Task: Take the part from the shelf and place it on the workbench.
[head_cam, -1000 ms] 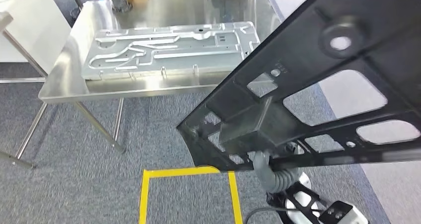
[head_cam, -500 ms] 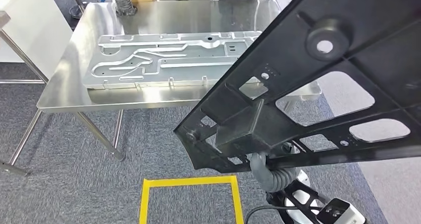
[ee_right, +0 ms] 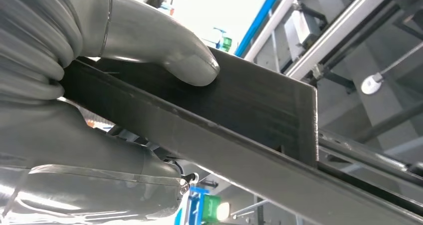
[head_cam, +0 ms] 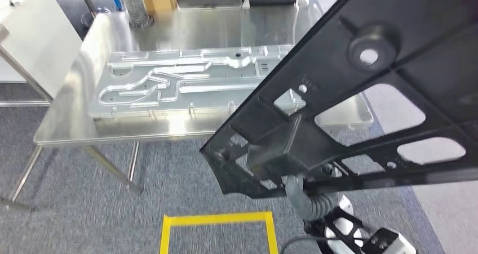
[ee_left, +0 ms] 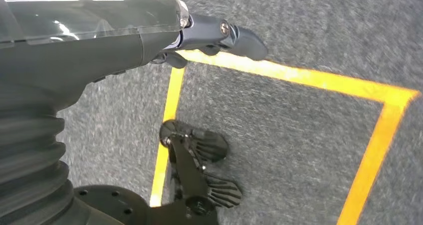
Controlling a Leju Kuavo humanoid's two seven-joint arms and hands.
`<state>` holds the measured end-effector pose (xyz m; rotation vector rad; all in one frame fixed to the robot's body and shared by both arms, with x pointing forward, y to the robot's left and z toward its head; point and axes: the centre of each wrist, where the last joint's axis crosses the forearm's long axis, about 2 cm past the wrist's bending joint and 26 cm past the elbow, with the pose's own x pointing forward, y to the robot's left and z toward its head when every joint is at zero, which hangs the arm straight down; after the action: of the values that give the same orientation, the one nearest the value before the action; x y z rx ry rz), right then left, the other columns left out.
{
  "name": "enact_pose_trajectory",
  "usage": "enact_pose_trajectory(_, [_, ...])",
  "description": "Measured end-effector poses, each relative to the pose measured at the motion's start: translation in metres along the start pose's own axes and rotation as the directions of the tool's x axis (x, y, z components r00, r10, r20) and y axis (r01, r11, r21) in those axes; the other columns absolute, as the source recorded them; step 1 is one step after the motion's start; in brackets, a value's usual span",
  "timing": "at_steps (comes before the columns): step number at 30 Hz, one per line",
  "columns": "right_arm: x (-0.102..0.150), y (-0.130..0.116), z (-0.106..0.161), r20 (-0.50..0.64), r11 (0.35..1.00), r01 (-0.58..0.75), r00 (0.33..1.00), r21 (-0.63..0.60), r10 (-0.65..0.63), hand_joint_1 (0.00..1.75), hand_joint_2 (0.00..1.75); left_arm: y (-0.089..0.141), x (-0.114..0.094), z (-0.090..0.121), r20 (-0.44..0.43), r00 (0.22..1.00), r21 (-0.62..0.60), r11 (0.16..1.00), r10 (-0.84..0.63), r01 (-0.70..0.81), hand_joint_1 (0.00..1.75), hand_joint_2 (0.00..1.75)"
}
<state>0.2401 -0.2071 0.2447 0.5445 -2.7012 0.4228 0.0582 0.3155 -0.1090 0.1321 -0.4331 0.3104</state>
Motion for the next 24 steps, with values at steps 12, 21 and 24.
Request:
enact_pose_trajectory(12, [0.000,0.004,-0.002,0.009,0.999,0.042,0.999,-0.010,-0.042,1.75,1.75,0.003,-0.005,0.001,-0.006,1.000,0.020,1.000,0.019,-0.019,0.00,1.75])
enact_pose_trajectory(21, [-0.004,-0.011,0.000,-0.005,0.996,-0.034,0.999,-0.081,0.034,1.75,1.75,0.004,-0.005,0.001,0.000,1.000,0.023,1.000,0.020,-0.020,0.00,1.75])
enact_pose_trajectory(24, [-0.022,-0.030,-0.004,-0.050,0.977,-0.175,0.984,-0.121,0.170,1.75,1.75,0.002,-0.004,0.001,0.004,1.000,0.017,1.000,0.018,-0.018,0.00,1.75])
